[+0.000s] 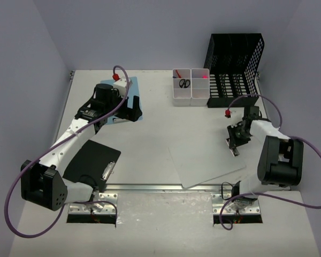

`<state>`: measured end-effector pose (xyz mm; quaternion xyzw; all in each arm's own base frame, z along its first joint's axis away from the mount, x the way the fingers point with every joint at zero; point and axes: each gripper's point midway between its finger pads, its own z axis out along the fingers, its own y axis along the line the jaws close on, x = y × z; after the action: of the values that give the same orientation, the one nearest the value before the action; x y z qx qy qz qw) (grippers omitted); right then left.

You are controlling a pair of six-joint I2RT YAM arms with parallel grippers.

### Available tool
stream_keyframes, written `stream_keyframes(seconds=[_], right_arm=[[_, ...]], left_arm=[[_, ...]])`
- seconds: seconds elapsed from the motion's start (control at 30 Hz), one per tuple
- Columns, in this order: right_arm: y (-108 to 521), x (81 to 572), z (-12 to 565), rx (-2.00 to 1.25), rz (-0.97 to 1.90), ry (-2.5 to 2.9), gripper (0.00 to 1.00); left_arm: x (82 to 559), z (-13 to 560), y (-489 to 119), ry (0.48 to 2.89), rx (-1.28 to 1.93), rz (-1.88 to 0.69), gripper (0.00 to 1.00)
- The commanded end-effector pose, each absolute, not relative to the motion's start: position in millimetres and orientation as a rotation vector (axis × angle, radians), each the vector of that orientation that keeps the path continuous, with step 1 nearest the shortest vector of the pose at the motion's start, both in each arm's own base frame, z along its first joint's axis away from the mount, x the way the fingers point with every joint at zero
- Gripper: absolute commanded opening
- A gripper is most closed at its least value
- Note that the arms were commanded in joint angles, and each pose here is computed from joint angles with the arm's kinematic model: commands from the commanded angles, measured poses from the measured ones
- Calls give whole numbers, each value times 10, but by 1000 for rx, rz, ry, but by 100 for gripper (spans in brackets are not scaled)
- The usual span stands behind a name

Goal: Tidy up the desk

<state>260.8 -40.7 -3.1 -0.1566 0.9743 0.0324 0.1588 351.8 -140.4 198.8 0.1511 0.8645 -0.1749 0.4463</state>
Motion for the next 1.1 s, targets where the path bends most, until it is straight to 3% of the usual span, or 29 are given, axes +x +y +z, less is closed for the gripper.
stream_keyframes(seconds=[0.0, 0.33, 0.57, 1.07], right_arm=[[-298, 3069, 608, -487, 120, 2572, 1], [491, 3522, 1733, -908, 68, 2154, 1], [858, 3605, 2046, -1070, -87, 1966, 1], [1688, 3281, 2660, -1217, 50, 1708, 1]], left_arm=[[3529, 2218, -1554, 2048, 420, -535, 100], [3070, 2613, -2179, 1823, 625, -1054, 99], [3181, 2693, -2353, 1821, 630, -1114, 97], [3355, 2632, -3092, 1813, 716, -1242, 95]])
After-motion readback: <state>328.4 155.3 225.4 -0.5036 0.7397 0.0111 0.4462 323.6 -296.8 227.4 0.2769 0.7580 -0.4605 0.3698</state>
